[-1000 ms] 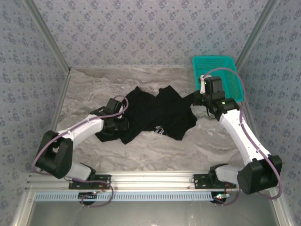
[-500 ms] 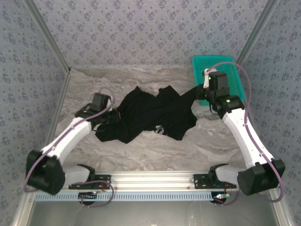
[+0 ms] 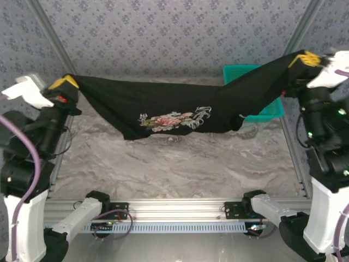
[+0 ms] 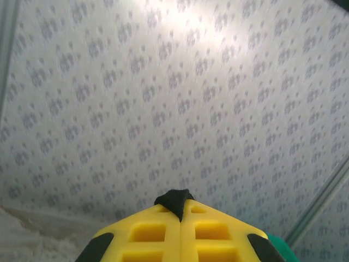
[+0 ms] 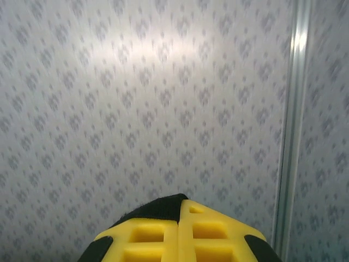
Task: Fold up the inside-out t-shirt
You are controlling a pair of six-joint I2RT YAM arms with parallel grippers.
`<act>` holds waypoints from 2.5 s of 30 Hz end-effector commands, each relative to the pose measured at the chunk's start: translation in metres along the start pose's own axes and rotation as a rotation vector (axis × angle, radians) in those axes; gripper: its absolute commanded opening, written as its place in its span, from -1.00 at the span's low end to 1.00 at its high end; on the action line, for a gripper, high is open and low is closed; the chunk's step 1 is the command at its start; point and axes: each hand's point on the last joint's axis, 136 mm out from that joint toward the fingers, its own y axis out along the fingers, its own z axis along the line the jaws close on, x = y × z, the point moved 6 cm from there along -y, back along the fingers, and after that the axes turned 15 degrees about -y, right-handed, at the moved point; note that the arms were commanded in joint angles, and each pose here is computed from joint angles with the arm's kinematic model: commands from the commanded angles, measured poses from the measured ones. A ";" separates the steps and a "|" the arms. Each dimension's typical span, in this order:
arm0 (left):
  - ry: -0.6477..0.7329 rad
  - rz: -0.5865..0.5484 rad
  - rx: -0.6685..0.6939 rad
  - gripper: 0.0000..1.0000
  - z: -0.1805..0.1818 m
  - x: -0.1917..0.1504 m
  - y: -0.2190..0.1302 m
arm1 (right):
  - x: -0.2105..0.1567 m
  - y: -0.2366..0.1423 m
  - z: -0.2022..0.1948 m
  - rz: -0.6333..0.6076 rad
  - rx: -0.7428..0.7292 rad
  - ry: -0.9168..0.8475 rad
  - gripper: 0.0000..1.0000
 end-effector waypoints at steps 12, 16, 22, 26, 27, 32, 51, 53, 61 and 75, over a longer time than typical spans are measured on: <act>0.272 -0.056 0.185 -1.00 -0.013 0.042 0.039 | 0.040 -0.001 -0.021 -0.039 -0.101 -0.124 -1.00; 0.297 0.039 0.282 -1.00 0.019 0.014 0.103 | 0.018 0.068 -0.004 0.032 -0.101 -0.193 -1.00; 0.205 0.239 0.448 -1.00 0.127 -0.058 0.211 | -0.087 0.216 0.049 0.240 0.008 -0.224 -1.00; 0.165 0.398 0.539 -1.00 0.204 -0.130 0.265 | -0.194 0.297 0.096 0.398 0.093 -0.223 -1.00; 0.155 0.424 0.561 -0.92 0.221 -0.146 0.275 | -0.219 0.310 0.106 0.432 0.104 -0.225 -1.00; 0.107 0.536 0.641 -0.38 0.281 -0.205 0.318 | -0.331 0.358 0.163 0.588 0.181 -0.248 -0.55; -0.223 0.648 0.528 0.16 0.251 -0.262 0.193 | -0.419 0.098 0.264 1.157 0.608 0.096 0.08; -0.229 0.683 0.565 0.16 0.265 -0.283 0.171 | -0.444 0.086 0.266 1.235 0.604 0.083 0.08; -0.237 0.830 0.689 0.17 0.311 -0.348 0.122 | -0.514 0.084 0.264 1.378 0.502 0.059 0.04; -0.233 0.955 0.735 0.16 0.338 -0.397 0.113 | -0.577 0.134 0.246 1.579 0.302 -0.013 -0.17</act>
